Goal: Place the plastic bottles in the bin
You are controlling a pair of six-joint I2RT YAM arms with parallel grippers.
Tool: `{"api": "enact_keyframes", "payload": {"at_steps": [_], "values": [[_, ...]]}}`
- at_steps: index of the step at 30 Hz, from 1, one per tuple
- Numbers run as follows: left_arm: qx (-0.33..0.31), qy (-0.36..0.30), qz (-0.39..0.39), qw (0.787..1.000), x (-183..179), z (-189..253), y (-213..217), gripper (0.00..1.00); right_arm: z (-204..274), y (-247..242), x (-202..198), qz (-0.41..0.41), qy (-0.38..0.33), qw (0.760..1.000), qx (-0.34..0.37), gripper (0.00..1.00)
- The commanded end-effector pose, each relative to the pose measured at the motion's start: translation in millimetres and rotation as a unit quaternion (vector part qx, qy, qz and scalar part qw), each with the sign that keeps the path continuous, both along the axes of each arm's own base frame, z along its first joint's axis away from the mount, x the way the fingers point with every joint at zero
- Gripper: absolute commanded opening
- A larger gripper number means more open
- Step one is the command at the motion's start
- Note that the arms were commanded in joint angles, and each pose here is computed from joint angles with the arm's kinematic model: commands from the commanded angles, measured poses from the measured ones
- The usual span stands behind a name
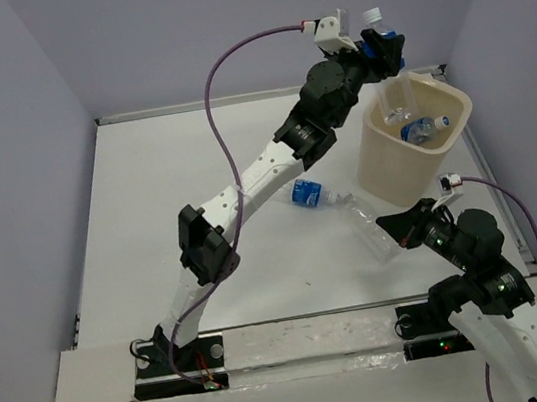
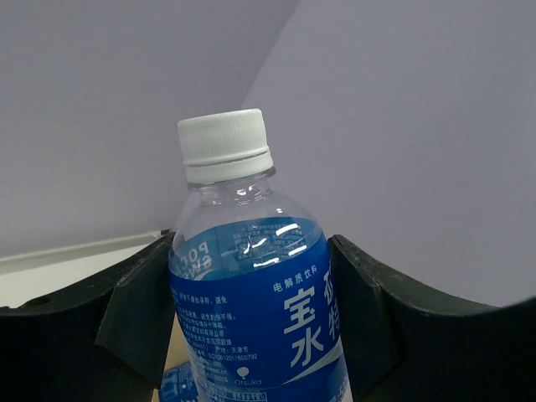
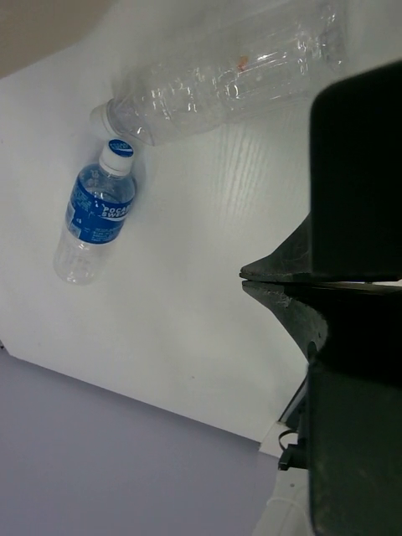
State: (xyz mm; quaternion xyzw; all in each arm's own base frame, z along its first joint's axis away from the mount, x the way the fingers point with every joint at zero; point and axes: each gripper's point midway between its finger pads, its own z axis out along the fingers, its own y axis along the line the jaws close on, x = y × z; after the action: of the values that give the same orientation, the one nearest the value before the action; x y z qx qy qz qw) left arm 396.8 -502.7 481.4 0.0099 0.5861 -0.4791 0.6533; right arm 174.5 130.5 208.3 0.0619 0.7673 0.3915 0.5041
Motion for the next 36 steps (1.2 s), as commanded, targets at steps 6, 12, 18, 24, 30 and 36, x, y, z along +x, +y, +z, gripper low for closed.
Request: {"api": "enact_keyframes", "payload": {"at_steps": [6, 12, 18, 24, 30, 36], "values": [[-0.061, -0.102, 0.052, 0.992, 0.6, 17.7, -28.8, 0.32, 4.1, 7.9, -11.0, 0.034, -0.009, 0.999, 0.008, 0.00], [-0.009, -0.138, 0.076, 0.988, -6.5, -11.6, -54.0, 0.76, 6.3, 9.2, -9.7, 0.039, -0.012, 0.999, 0.003, 0.00], [0.020, -0.182, 0.106, 0.977, -19.5, 31.4, -27.3, 0.99, 4.4, 5.7, -2.7, 0.027, -0.012, 0.999, -0.012, 0.00], [0.091, -0.153, 0.158, 0.971, -43.9, 52.0, 56.9, 0.99, -14.3, 6.7, 9.0, 0.020, 0.011, 1.000, -0.020, 0.04], [0.074, -0.003, 0.136, 0.988, -93.1, -53.1, 152.6, 0.99, -28.6, 7.2, 20.9, 0.021, 0.035, 0.998, -0.049, 0.31], [0.136, 0.158, 0.142, 0.968, -122.7, -192.2, 216.8, 0.99, -42.0, 7.6, 34.0, 0.015, 0.058, 0.996, -0.064, 0.79]]}}
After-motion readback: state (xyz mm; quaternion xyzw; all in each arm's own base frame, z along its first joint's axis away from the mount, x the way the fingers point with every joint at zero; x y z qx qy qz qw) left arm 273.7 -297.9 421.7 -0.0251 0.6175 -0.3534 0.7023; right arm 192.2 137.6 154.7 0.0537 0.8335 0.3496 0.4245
